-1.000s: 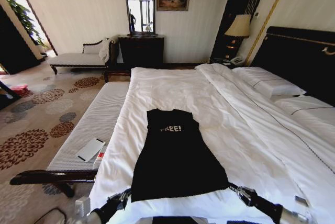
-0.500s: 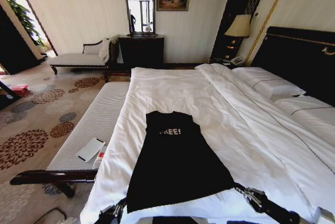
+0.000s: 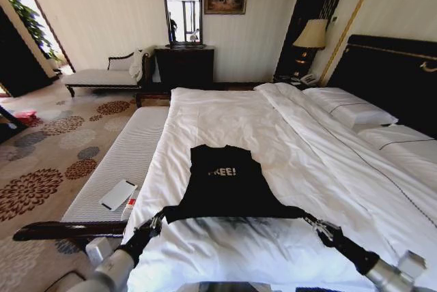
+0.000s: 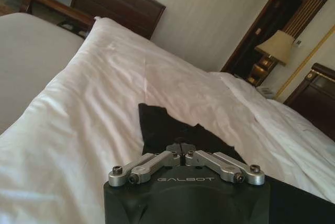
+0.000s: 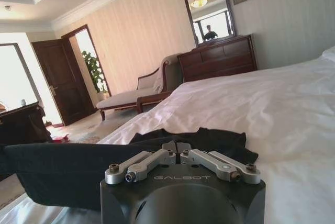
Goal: Fold the clothes on the bed.
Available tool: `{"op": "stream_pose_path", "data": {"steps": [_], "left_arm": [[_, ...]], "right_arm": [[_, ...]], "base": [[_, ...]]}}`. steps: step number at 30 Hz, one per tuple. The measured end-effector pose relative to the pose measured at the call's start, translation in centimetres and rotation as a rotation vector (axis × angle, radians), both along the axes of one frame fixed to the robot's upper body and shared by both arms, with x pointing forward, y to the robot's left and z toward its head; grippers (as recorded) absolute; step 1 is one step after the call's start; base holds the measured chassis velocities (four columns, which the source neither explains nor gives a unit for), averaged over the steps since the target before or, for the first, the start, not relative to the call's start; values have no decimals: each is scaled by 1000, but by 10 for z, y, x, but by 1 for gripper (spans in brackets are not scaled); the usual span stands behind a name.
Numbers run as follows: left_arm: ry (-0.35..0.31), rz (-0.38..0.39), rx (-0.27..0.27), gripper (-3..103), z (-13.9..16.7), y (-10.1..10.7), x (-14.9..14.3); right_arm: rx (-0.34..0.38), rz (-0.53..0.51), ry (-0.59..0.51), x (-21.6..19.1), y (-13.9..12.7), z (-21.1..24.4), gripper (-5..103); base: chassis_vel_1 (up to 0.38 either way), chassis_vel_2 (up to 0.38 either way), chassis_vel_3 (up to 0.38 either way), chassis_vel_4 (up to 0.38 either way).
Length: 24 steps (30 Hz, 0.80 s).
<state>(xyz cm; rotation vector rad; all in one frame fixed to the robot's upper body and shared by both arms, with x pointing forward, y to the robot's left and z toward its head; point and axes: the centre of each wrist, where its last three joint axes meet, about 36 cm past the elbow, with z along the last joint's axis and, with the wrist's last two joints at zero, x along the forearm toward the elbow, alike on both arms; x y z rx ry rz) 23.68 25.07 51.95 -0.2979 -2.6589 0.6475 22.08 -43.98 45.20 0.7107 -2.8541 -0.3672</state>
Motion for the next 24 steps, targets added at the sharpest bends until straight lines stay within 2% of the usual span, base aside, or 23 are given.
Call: {"op": "stream_pose_path", "data": {"steps": [1,3,5,6,10,11,14,15,20,24], "left_arm": [[0,0,0,0,0,0,0],[-51,-4,-5,0,6,-3,21],[-69,0,5,0,2,-2,39],[-69,0,5,0,2,-2,39],[-87,15,16,0,-8,2,74],[-87,15,16,0,-8,2,74],[-115,30,26,0,-10,7,113],[-118,36,25,0,-10,11,127],[-90,40,45,0,-24,20,156],[-75,45,41,0,-35,19,166]], "right_arm": [[0,0,0,0,0,0,0],[-6,-18,-33,24,7,3,0],[-6,-42,-48,47,14,5,0],[-6,-42,-48,47,14,5,0],[2,-87,-49,84,16,5,0],[2,-87,-49,84,16,5,0],[1,-101,-46,106,12,5,0],[2,-105,-44,113,11,4,0],[0,-102,-26,135,11,-1,0],[-10,-105,-15,147,6,-5,0]], "base": [[0,0,0,0],[0,0,0,0],[0,0,0,0],[0,0,0,0],[0,0,0,0],[0,0,0,0],[0,0,0,0],[0,0,0,0],[0,0,0,0],[0,0,0,0]]}}
